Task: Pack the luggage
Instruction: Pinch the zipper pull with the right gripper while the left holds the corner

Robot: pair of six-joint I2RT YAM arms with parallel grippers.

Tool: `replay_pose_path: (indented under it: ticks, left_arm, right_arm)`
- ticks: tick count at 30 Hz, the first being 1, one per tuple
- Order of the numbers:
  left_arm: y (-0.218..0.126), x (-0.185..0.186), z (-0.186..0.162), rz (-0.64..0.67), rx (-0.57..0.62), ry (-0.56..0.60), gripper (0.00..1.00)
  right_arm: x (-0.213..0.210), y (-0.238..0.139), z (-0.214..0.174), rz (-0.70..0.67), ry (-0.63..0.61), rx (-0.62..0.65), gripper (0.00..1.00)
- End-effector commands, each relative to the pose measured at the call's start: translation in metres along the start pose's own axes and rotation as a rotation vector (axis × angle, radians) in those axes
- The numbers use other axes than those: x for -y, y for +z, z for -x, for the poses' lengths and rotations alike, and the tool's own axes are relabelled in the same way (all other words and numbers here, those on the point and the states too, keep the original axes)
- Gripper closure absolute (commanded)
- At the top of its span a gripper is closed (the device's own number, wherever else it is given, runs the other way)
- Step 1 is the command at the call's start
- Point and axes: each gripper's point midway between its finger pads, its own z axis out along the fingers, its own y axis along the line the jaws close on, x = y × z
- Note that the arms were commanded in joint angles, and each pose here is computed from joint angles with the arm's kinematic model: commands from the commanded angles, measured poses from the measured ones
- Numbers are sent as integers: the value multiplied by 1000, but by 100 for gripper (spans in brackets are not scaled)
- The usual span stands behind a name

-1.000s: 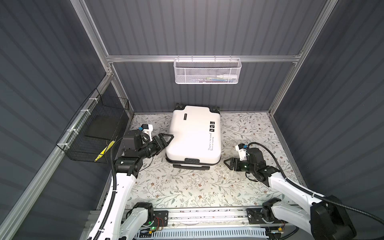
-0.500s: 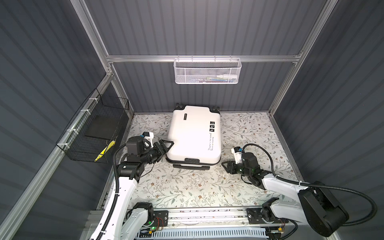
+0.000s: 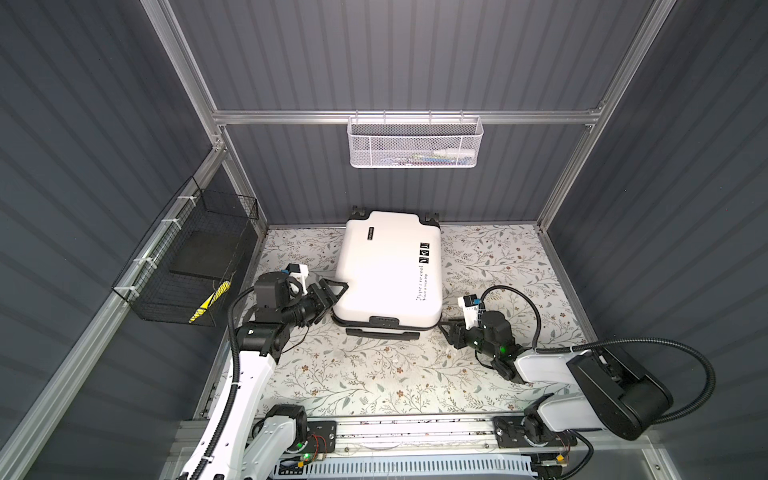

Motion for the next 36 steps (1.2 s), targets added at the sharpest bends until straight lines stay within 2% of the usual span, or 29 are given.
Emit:
replay_pose_path:
  ticks: [1, 16, 36]
  left_arm:
    - [-1, 1, -4, 9, -21, -9, 22]
    - [3, -6, -5, 28, -29, -21, 22]
    - [5, -7, -5, 26, -33, -17, 22]
  right_arm:
    - [-11, 4, 16, 44, -40, 68, 53]
    - [-20, 1, 22, 78, -82, 85, 63]
    - [-26, 5, 19, 97, -100, 59, 82]
